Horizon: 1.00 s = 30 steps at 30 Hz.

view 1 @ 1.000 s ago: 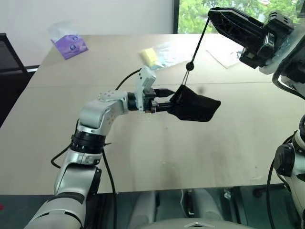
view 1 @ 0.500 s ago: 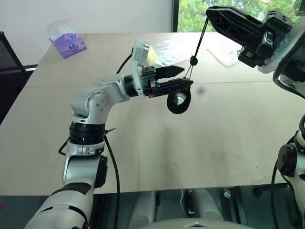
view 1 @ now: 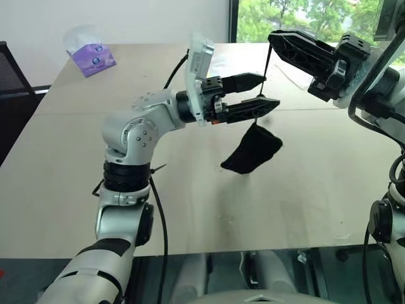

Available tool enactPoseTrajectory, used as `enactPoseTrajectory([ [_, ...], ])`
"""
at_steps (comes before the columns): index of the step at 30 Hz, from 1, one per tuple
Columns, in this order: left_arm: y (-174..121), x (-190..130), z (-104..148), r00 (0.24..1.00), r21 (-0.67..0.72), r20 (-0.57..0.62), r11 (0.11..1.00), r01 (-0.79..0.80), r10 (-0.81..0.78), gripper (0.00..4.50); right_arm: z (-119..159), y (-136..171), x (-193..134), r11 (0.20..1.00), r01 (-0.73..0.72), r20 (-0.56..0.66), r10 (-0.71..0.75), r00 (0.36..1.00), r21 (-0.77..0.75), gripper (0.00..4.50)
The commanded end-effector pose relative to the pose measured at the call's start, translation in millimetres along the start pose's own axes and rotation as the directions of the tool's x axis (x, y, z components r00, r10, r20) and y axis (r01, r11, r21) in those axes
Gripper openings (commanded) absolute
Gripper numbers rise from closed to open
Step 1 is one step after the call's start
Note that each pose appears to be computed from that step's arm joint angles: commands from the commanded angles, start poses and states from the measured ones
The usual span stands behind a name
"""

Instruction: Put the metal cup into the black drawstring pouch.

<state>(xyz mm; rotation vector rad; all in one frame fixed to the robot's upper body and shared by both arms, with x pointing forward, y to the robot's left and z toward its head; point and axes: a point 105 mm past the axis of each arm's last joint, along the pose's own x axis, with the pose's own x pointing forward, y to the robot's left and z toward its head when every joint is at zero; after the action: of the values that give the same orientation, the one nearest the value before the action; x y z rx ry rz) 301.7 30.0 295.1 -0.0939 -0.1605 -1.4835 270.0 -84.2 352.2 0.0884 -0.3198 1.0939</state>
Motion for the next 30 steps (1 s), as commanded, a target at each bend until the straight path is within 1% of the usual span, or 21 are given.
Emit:
enactPoseTrajectory([
  [1,-6.6,4.8,7.9,0.999,0.038,0.0,0.999,0.036,-0.036,2.39,13.2,9.0,-2.8,0.998,-0.021,0.046,0.024,0.999,-0.054,0.0],
  [2,-5.8,5.5,5.1,0.999,0.042,-0.012,0.998,0.036,-0.036,1.96,13.6,9.5,-2.9,0.998,-0.023,0.048,0.026,0.999,-0.054,0.0],
  [5,-4.3,6.1,-2.9,0.999,0.042,-0.037,0.998,0.036,-0.034,0.42,15.2,10.5,-2.6,0.998,-0.027,0.056,0.03,0.998,-0.055,0.0],
  [6,-4.1,5.9,-5.3,0.998,0.044,-0.043,0.998,0.036,-0.034,0.05,15.9,10.7,-2.5,0.998,-0.027,0.059,0.03,0.998,-0.055,0.0],
  [9,0.1,4.1,-14.9,0.997,0.038,-0.074,0.999,0.018,-0.015,0.05,18.2,10.8,-2.5,0.998,-0.027,0.07,0.031,0.997,-0.057,0.0],
  [12,6.3,-1.4,-30.7,0.992,0.038,-0.126,0.999,-0.009,0.014,0.05,23.7,8.5,-2.9,0.998,-0.017,0.096,0.022,0.995,-0.061,0.0],
  [14,11.9,-8.7,-48.9,0.983,0.037,-0.18,0.999,-0.04,0.046,0.05,38.2,-0.6,-4.8,0.998,0.026,0.164,-0.016,0.986,-0.061,0.0],
  [16,17.5,-17.1,-67.9,0.969,0.012,-0.235,0.997,-0.08,0.08,0.05,58.2,-3.6,-4.4,0.996,0.064,0.236,-0.047,0.971,-0.065,0.0],
  [19,24.2,-34.6,-101.9,0.928,0.013,-0.348,0.991,-0.133,0.129,0.05,85.8,-10.5,-6.7,0.99,0.126,0.332,-0.1,0.938,-0.058,0.0],
  [22,26.1,-45.7,-120.1,0.903,0.007,-0.401,0.987,-0.161,0.151,0.05,104.9,-20.2,-12.7,0.983,0.179,0.405,-0.152,0.902,-0.031,0.0],
  [24,25.5,-49.4,-125.3,0.896,0.017,-0.414,0.986,-0.169,0.161,0.05,112.4,-24.7,-17.2,0.98,0.2,0.431,-0.172,0.886,-0.02,0.0],
  [25,26.0,-49.0,-124.9,0.9,0.013,-0.401,0.984,-0.178,0.169,0.05,112.6,-26.0,-18.8,0.978,0.208,0.427,-0.178,0.887,-0.023,0.0],
  [27,28.5,-39.4,-105.4,0.941,0.005,-0.282,0.981,-0.194,0.187,0.05,105.4,-23.8,-16.6,0.979,0.198,0.39,-0.168,0.905,-0.039,0.0],
  [29,28.7,-32.5,-87.2,0.965,-0.02,-0.186,0.981,-0.193,0.186,0.05,100.3,-20.8,-14.0,0.982,0.182,0.367,-0.153,0.917,-0.043,0.0],
  [30,31.0,-28.3,-75.2,0.971,-0.008,-0.14,0.98,-0.198,0.195,0.05,97.6,-18.8,-12.9,0.985,0.169,0.355,-0.142,0.924,-0.046,0.0],
])
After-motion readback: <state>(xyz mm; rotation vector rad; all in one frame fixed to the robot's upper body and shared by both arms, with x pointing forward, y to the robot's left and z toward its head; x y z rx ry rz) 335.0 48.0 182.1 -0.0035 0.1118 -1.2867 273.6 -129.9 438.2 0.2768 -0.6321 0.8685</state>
